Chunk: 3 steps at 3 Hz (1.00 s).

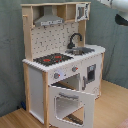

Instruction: Play with the kitchen

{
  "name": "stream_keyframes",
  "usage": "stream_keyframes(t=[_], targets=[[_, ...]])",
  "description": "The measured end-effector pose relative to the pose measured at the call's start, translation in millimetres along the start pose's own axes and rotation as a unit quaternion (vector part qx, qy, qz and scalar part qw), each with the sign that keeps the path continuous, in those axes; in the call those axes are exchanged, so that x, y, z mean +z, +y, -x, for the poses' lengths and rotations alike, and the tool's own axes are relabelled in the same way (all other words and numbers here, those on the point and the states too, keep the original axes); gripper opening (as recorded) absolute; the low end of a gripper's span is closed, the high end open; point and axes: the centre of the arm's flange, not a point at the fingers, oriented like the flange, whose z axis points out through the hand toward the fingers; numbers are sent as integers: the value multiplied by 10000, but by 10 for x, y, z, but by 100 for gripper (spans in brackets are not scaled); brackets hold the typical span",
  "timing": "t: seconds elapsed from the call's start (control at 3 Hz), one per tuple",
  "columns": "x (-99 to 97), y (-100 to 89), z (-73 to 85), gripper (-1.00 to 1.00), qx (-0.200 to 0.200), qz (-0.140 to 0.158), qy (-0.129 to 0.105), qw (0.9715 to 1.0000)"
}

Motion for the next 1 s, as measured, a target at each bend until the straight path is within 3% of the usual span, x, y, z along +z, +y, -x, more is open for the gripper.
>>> stream_keyframes(t=[1.0], targets=[[-3,428,-164,100,557,316,-566,9963]])
